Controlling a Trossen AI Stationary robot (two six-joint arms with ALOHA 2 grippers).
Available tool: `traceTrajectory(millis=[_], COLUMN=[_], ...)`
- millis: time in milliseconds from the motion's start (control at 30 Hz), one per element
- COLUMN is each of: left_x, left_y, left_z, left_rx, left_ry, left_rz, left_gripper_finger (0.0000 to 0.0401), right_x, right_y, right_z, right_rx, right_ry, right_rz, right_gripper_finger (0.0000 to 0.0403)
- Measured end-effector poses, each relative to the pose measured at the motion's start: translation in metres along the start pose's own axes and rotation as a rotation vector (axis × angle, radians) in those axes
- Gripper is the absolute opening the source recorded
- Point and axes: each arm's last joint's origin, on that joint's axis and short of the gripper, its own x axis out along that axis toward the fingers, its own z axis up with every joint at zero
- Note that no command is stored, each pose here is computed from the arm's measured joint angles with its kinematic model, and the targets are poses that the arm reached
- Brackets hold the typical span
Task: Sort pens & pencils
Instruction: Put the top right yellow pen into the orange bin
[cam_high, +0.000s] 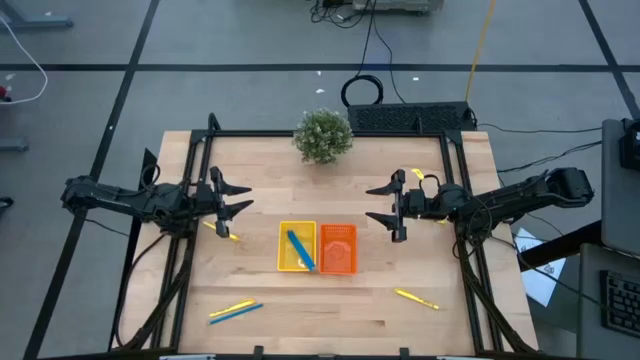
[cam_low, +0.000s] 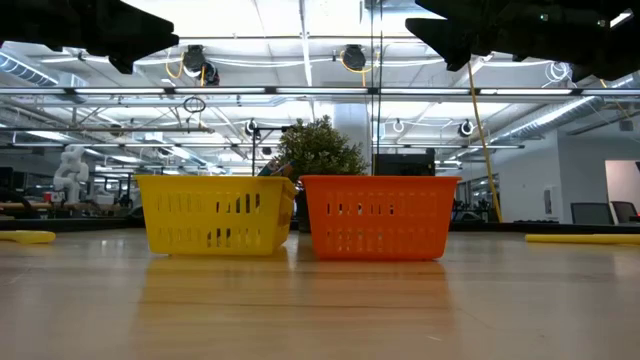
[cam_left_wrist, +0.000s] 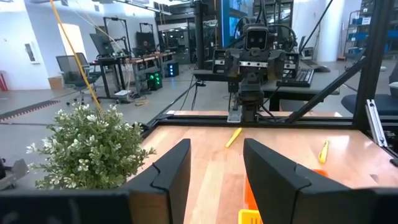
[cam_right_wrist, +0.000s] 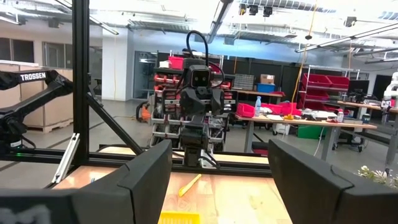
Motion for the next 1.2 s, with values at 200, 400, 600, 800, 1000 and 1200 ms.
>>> traceTrajectory(millis=[200,400,600,800,1000,1200], left_x=[0.004,0.007,0.008,0.008,0.008,0.008], left_y=[-0.002,-0.003,-0.003,-0.003,-0.003,-0.003], left_z=[-0.003,-0.005,-0.004,-0.003,-0.003,-0.003], left_rx=[0.011,0.015,0.015,0.010,0.010,0.010], left_ry=[0.029,0.039,0.037,0.025,0.025,0.025], left_rz=[-0.002,-0.003,-0.003,-0.003,-0.003,-0.003], left_gripper_finger=[0.0154,0.0154,0.0154,0.0154,0.0154,0.0154], right_x=[0.000,0.000,0.006,0.024,0.001,-0.040], right_y=[0.000,-0.001,-0.004,-0.008,-0.013,-0.020], right_z=[-0.001,-0.002,-0.015,-0.008,-0.012,-0.018], right_rx=[0.021,0.121,0.141,0.156,0.207,0.389], right_ry=[0.008,0.025,0.281,0.791,1.278,1.700], right_rz=[0.000,-0.028,-0.240,-0.481,-0.688,-0.876], right_gripper_finger=[0.0254,0.0254,0.0254,0.0254,0.0254,0.0254])
